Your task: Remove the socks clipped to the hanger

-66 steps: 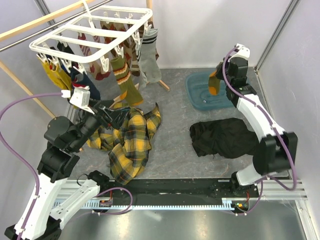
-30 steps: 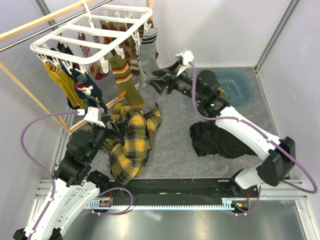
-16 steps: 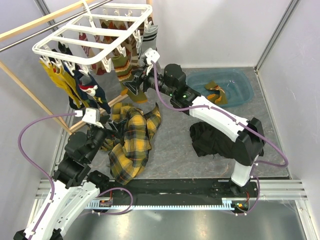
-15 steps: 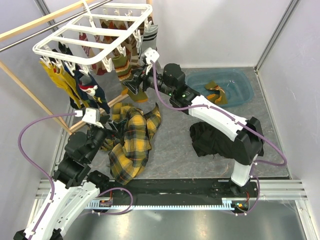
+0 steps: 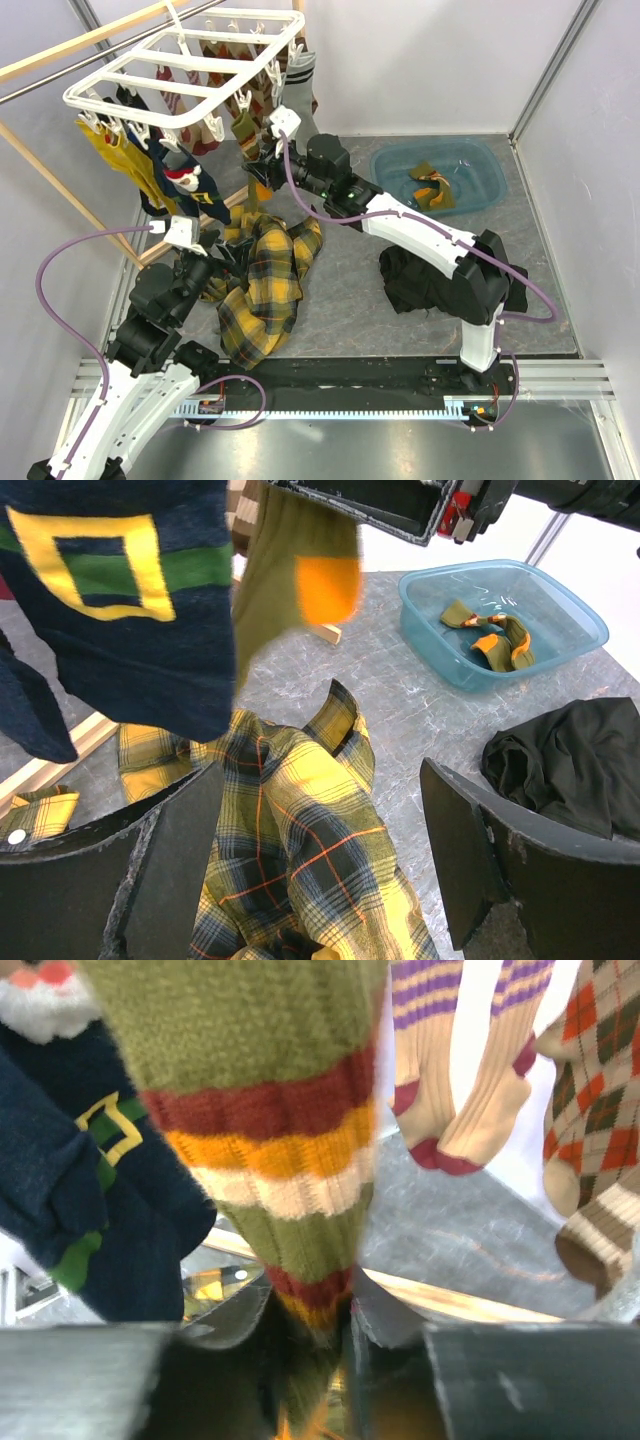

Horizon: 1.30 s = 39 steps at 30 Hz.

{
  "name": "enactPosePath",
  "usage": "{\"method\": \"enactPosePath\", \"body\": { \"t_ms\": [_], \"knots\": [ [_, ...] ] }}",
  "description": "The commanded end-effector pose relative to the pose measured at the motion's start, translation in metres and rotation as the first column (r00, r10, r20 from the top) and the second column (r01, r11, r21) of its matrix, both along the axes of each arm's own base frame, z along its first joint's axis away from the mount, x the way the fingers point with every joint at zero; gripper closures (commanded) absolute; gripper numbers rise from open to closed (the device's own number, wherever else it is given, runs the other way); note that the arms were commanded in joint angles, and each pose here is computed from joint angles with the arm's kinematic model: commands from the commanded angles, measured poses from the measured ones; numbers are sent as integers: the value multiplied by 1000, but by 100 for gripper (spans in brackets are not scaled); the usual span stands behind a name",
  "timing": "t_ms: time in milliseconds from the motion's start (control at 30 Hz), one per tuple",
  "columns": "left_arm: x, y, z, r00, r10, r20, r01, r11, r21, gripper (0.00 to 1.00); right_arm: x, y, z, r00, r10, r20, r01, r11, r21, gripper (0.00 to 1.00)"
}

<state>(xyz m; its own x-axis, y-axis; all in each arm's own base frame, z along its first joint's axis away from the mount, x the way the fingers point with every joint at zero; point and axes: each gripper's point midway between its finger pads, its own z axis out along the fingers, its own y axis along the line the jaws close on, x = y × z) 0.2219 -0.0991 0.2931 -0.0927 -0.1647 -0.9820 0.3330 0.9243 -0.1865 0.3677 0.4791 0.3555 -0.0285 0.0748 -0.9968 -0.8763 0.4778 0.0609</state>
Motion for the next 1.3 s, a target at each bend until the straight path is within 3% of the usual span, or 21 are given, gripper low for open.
{"method": "enactPosePath", "body": {
  "t_ms": [0, 33, 133, 467, 933, 1033, 1067, 1133, 1167, 1267],
  "knots": [
    [4, 3, 7, 999, 17, 38, -17, 1000, 4, 14, -8, -7, 38, 998, -59, 37, 57, 996, 66, 79],
    [4, 3, 7, 999, 17, 38, -17, 1000, 4, 14, -12, -8, 41, 998, -58, 28, 55, 995, 78, 89],
    [5, 2, 8, 999, 17, 41, -17, 1000, 4, 14, -28, -10, 51, 999, -37, -3, 37, 994, 107, 100],
    [22, -10, 36, 998, 1, 63, 0, 1000, -7, 14, -92, -19, 79, 982, 176, -66, -160, 966, 203, 100],
    [52, -36, 67, 988, -60, 140, 60, 998, 8, 17, -115, -12, 102, 944, 316, -95, -279, 918, 282, 100],
    [52, -45, 68, 981, -109, 161, 106, 994, 26, 37, -114, -13, 104, 945, 310, -108, -265, 915, 306, 100],
    [48, -51, 68, 975, -148, 164, 145, 989, 31, 59, -112, -14, 104, 948, 300, -110, -254, 916, 312, 99],
    [44, -55, 71, 964, -175, 198, 173, 984, 27, 78, -111, -15, 103, 949, 290, -120, -241, 918, 314, 94],
    [41, -56, 72, 959, -191, 211, 189, 982, 29, 94, -109, -15, 100, 950, 280, -140, -227, 924, 308, 88],
    [37, -53, 69, 956, -186, 228, 186, 982, 23, 98, -99, -23, 103, 963, 213, -167, -153, 937, 314, 82]
  ]
}}
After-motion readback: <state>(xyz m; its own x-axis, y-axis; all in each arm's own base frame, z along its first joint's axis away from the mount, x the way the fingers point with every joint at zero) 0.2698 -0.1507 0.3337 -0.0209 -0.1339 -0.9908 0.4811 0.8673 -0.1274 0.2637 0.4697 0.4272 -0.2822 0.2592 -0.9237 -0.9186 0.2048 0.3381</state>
